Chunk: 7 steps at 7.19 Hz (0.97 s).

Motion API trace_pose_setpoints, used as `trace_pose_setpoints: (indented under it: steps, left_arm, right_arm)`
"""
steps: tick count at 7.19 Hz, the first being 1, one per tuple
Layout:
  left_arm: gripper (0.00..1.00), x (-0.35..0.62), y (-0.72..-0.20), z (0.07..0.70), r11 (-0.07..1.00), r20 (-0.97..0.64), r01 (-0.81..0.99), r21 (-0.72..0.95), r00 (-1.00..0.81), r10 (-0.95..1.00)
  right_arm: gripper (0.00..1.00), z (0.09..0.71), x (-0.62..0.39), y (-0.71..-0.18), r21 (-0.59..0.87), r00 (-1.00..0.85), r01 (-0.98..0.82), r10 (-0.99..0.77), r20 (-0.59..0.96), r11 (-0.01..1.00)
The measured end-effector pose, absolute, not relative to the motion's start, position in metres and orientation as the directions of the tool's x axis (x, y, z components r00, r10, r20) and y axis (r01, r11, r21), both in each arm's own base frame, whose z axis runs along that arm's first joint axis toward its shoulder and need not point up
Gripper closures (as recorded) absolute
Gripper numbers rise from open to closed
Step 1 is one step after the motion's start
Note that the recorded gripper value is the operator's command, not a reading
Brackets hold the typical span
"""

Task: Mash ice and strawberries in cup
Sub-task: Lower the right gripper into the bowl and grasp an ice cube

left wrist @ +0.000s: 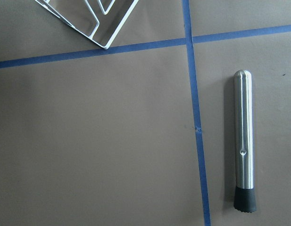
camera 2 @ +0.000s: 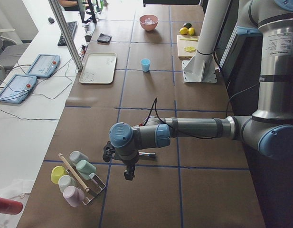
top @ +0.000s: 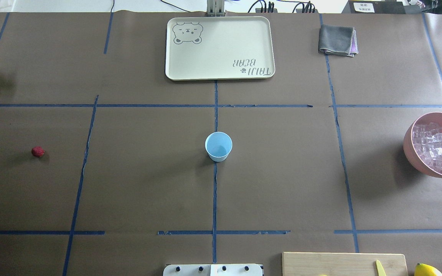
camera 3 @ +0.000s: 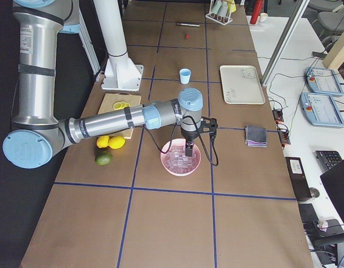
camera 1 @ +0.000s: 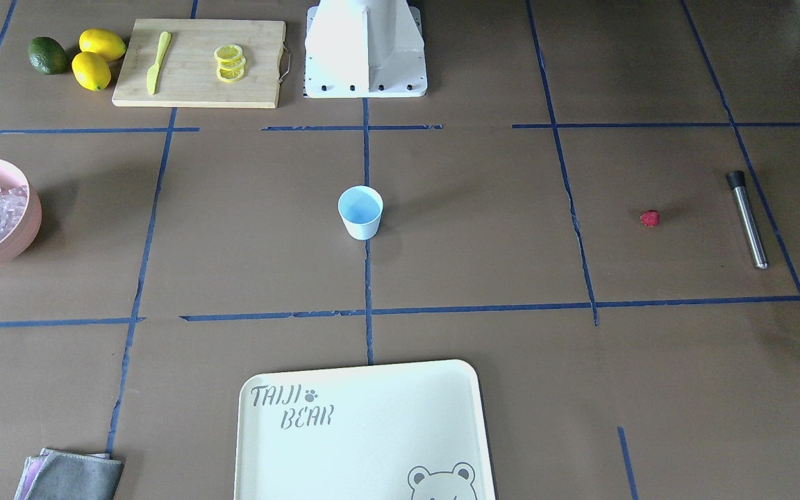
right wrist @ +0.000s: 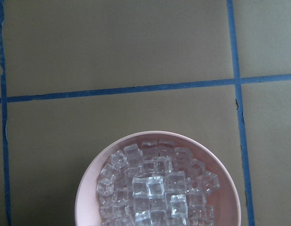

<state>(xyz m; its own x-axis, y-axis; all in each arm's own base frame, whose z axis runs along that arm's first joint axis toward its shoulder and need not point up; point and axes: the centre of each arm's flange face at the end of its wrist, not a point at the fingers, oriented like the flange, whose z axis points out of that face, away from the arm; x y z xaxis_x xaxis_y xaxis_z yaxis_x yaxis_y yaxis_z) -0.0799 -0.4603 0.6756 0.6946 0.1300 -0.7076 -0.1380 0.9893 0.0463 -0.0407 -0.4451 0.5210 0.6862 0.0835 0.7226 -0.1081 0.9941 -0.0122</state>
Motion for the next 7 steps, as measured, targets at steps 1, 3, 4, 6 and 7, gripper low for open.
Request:
trace_pose_setpoints:
  steps: [1, 3, 4, 6, 7]
  left_arm:
    - [0.00, -0.080, -0.461, 0.674, 0.989, -0.707, -0.138, 0.048, 0.695, 0.131]
    - [0.00, -0.080, -0.463, 0.671, 0.989, -0.706, -0.137, 0.055, 0.696, 0.136]
    - [0.00, -0.080, -0.463, 0.670, 0.989, -0.705, -0.137, 0.056, 0.696, 0.137]
    - [0.00, -0.080, -0.464, 0.669, 0.989, -0.705, -0.137, 0.058, 0.696, 0.138]
    - [0.00, -0.080, -0.464, 0.669, 0.989, -0.705, -0.137, 0.057, 0.696, 0.138]
  right_arm:
    - [0.10, 0.522, -0.061, -0.434, -0.015, 0.683, -0.108, 0.085, 0.725, 0.994]
    - [0.24, 0.525, -0.088, -0.422, -0.024, 0.681, -0.107, 0.091, 0.726, 0.994]
    - [0.29, 0.532, -0.098, -0.419, -0.025, 0.691, -0.084, 0.076, 0.719, 0.996]
    - [0.35, 0.547, -0.113, -0.419, -0.017, 0.708, -0.030, 0.034, 0.705, 0.999]
    - [0.35, 0.553, -0.119, -0.419, -0.020, 0.713, -0.009, 0.021, 0.701, 1.000]
